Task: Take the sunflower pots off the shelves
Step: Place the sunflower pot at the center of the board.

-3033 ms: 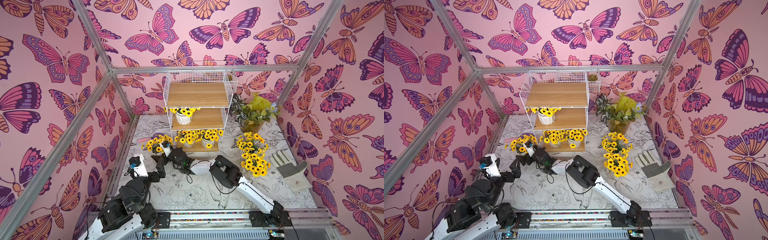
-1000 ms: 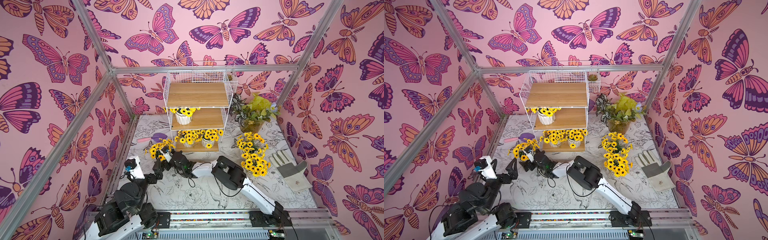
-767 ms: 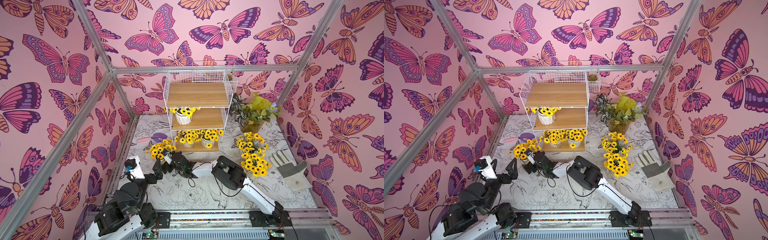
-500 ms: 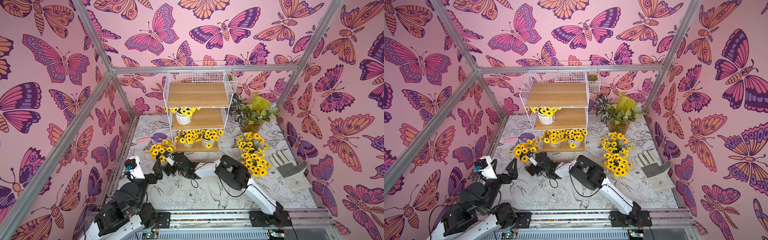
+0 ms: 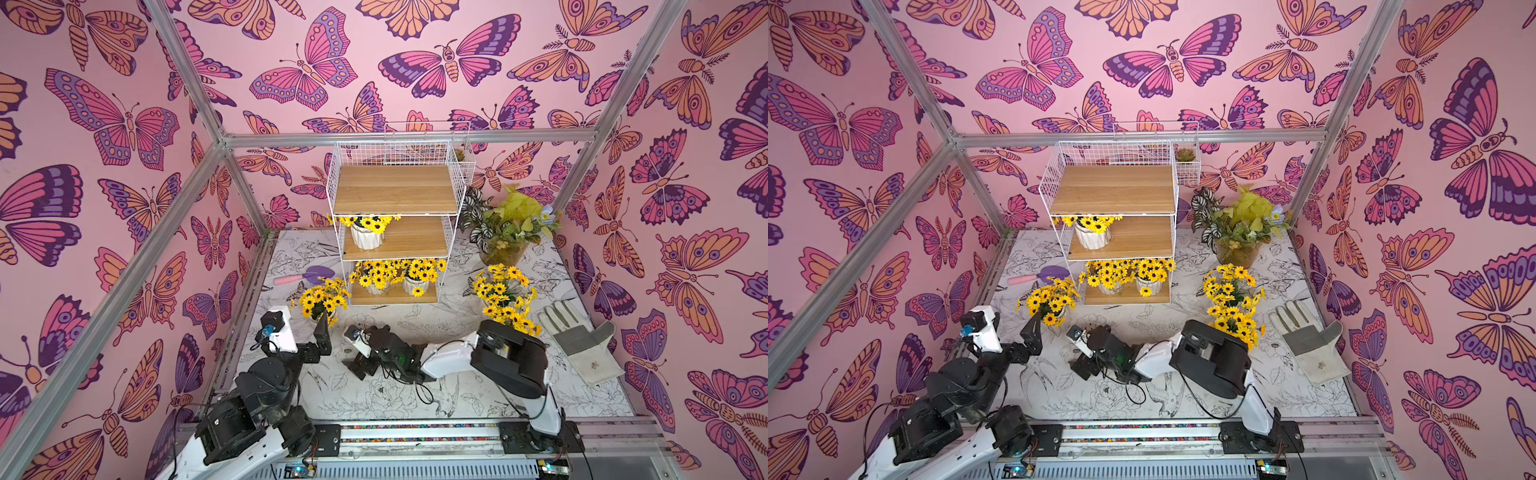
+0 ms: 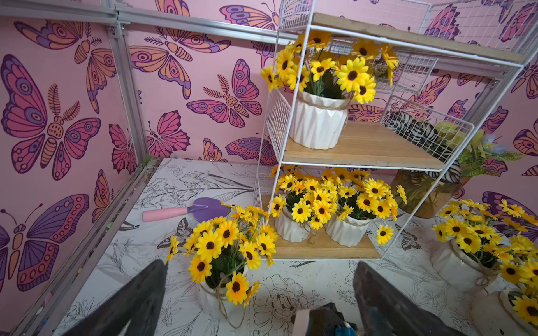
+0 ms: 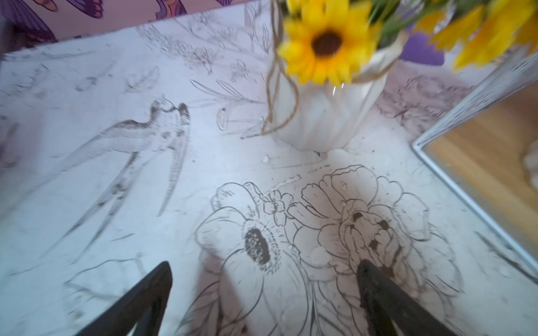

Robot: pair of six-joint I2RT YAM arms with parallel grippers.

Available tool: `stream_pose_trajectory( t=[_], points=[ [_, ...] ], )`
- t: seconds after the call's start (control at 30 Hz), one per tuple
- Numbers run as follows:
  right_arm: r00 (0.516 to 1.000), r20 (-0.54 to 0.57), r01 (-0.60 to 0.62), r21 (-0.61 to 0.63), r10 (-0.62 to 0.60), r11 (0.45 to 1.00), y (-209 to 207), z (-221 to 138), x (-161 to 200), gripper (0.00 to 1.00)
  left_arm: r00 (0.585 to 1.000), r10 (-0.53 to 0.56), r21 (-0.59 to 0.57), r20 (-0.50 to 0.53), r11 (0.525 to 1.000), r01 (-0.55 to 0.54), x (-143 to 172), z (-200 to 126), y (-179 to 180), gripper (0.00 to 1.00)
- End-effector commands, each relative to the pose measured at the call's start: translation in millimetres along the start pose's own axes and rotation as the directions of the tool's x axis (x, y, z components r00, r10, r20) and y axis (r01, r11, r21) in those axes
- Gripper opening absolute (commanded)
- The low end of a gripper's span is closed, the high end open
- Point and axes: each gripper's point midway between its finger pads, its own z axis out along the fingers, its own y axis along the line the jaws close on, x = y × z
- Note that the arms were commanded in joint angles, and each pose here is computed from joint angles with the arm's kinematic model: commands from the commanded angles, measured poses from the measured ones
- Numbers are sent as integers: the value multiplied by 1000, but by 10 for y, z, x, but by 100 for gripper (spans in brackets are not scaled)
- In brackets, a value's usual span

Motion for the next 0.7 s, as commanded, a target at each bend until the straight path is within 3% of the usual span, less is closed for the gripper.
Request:
stream_pose_trajectory(
  t=[0.0, 0.2, 0.4, 0.67],
  points=[
    [993, 119, -1, 88, -10, 996, -89, -372, -512, 99, 998, 17, 51, 56, 998, -20, -265, 4, -133, 100],
    [980, 189, 18, 210, -59, 977, -325, -846, -951, 99, 996, 71, 117, 52, 990, -77, -382, 44, -331, 100],
    [973, 181, 64, 374, -140, 925, -612, -1119, -1199, 99, 995, 64, 203, 75, 976, -78, -546, -24, -470, 100],
    [960, 233, 36, 443, -153, 896, -906, -1402, -1539, 99, 996, 82, 331, 34, 939, -89, -542, -91, -694, 100]
  ],
)
